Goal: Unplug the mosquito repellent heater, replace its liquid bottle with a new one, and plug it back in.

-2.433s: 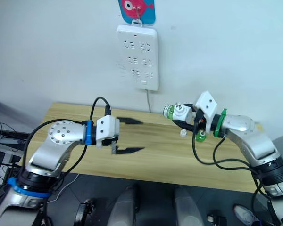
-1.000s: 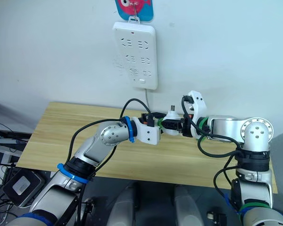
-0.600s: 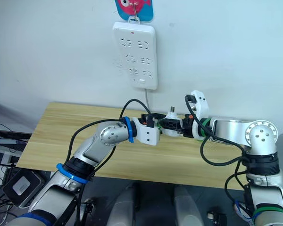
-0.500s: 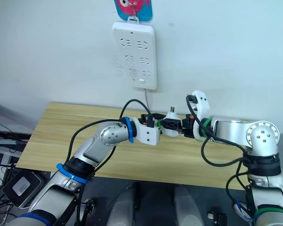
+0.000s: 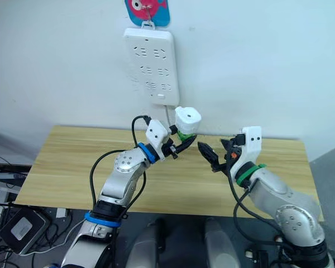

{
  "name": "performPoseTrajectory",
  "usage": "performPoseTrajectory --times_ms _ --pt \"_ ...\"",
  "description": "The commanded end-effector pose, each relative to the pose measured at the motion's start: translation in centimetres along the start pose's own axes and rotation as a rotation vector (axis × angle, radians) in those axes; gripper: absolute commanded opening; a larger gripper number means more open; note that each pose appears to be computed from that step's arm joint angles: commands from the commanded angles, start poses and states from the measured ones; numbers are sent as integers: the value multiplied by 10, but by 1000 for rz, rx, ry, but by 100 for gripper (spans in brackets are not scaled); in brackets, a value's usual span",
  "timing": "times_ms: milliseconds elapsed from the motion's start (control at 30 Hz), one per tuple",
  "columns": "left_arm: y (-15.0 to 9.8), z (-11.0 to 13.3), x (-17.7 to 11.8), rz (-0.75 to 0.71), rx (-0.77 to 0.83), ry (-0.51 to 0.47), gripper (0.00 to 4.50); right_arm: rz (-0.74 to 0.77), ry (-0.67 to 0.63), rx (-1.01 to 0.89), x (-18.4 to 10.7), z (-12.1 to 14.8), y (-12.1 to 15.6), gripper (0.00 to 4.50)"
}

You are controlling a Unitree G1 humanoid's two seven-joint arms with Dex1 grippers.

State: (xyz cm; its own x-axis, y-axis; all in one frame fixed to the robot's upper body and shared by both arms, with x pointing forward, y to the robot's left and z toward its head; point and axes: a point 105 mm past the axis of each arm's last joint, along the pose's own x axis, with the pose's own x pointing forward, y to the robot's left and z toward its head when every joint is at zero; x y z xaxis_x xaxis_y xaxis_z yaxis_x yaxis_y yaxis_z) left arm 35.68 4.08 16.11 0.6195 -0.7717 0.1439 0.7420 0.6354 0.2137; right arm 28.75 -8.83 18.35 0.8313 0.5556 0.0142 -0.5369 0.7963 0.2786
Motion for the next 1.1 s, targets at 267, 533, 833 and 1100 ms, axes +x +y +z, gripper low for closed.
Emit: performPoseTrajectory --times_ms 267,533,833,1100 --pt "-22 25 4 -83 -110 -89 229 8 -151 -7 29 21 4 450" --pt "-33 19 -3 -141 -173 -58 229 87 -153 19 45 28 19 450" --pt "-36 18 -6 -154 -190 -49 229 113 -86 -21 45 19 18 450" --pt "-35 16 -9 -149 -189 -44 229 126 -48 -56 41 16 16 450"
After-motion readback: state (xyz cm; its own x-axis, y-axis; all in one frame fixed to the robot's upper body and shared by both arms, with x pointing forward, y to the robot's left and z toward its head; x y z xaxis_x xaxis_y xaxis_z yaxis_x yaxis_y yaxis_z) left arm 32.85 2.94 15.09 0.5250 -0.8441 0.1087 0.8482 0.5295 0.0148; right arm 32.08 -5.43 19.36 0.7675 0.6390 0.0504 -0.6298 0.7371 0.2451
